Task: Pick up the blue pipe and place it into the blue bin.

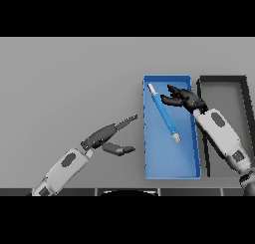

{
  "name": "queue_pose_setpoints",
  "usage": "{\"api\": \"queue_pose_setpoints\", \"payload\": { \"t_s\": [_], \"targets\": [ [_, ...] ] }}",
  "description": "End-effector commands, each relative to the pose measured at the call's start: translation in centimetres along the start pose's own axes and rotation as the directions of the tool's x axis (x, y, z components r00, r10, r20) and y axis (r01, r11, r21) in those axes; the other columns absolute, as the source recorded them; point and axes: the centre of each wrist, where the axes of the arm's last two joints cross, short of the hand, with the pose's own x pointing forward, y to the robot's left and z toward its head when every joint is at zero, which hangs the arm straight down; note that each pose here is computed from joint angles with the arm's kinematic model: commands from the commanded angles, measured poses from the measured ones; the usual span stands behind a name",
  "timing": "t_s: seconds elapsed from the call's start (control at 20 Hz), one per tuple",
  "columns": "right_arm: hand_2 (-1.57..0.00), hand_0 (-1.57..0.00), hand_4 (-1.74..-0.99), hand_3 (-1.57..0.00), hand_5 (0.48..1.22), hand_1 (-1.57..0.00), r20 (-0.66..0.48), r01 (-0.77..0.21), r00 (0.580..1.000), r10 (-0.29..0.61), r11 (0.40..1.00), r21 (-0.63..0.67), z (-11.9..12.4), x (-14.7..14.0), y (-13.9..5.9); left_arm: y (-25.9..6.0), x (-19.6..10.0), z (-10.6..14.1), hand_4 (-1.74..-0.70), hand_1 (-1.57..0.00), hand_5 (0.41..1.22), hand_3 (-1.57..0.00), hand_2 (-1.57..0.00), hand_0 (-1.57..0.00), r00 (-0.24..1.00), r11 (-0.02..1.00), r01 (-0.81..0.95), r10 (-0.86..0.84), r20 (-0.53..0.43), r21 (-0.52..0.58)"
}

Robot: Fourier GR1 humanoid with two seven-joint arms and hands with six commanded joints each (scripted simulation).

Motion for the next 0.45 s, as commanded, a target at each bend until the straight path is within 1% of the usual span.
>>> {"api": "queue_pose_setpoints", "payload": {
  "t_s": [0.0, 0.1, 0.15, 0.2, 0.25, 0.3, 0.35, 0.4],
  "targets": [
    [-0.04, -0.05, -1.182, -0.02, 0.807, -0.04, -0.011, -0.005, 1.0, 0.005, 1.0, -0.009, 0.04, -0.11, -0.14, -0.29, -0.01, -0.13, -0.83, 0.0, 0.471, 0.0, 0.0, 0.0, 1.0, 1.0, -0.006, 0.006, 0.001, -0.002],
    [-0.02, -0.03, -1.182, -0.01, 0.789, -0.02, 0.006, -0.013, 1.0, 0.013, 1.0, -0.013, 0.01, -0.21, -0.12, -0.3, -0.01, 0.07, -0.83, 0.0, 0.471, 0.0, 0.0, 0.0, 1.0, 1.0, -0.002, 0.002, 0.001, -0.002],
    [-0.02, -0.03, -1.176, -0.01, 0.783, -0.02, 0.013, 0.003, 1.0, -0.003, 1.0, -0.008, 0.12, -0.36, -0.17, -0.46, -0.21, 0.17, -0.83, 0.0, 0.47, 0.0, 0.0, 0.0, 1.0, 1.0, -0.001, 0.001, -0.002, -0.002],
    [-0.01, -0.02, -1.186, -0.01, 0.774, -0.01, 0.015, -0.009, 1.0, 0.009, 1.0, -0.008, 0.11, -0.38, -0.04, -0.41, -0.05, -0.08, -0.83, 0.0, 0.471, 0.0, 0.0, 0.0, 1.0, 1.0, 0.002, -0.002, -0.005, 0.004],
    [-0.01, -0.02, -1.186, -0.01, 0.772, -0.01, 0.016, -0.023, 1.0, 0.023, 1.0, -0.014, 0.1, -0.31, -0.23, -0.2, -0.02, -0.16, -0.83, 0.0, 0.472, 0.0, 0.0, 0.0, 1.0, 1.0, 0.007, -0.007, -0.004, 0.006],
    [-0.01, -0.02, -1.186, -0.01, 0.766, -0.01, 0.015, -0.015, 1.0, 0.015, 1.0, -0.005, 0.19, 0.04, -0.02, -0.35, -0.04, -0.32, -0.83, 0.0, 0.472, 0.0, 0.0, 0.0, 1.0, 1.0, 0.004, -0.004, -0.004, 0.005],
    [-0.01, -0.02, -1.186, -0.01, 0.767, -0.01, 0.012, -0.01, 1.0, 0.01, 1.0, -0.011, 0.07, 0.23, -0.29, -0.21, 0.17, -0.54, -0.83, 0.0, 0.473, 0.0, 0.0, 0.0, 1.0, 1.0, 0.007, -0.007, -0.006, 0.008],
    [-0.01, -0.02, -1.186, -0.01, 0.769, -0.01, 0.007, -0.02, 1.0, 0.02, 1.0, -0.005, 0.08, 0.32, -0.1, 0.12, 0.35, -0.52, -0.83, 0.0, 0.474, 0.0, 0.0, 0.0, 1.0, 1.0, 0.012, -0.012, 0.005, 0.007]
  ]
}}
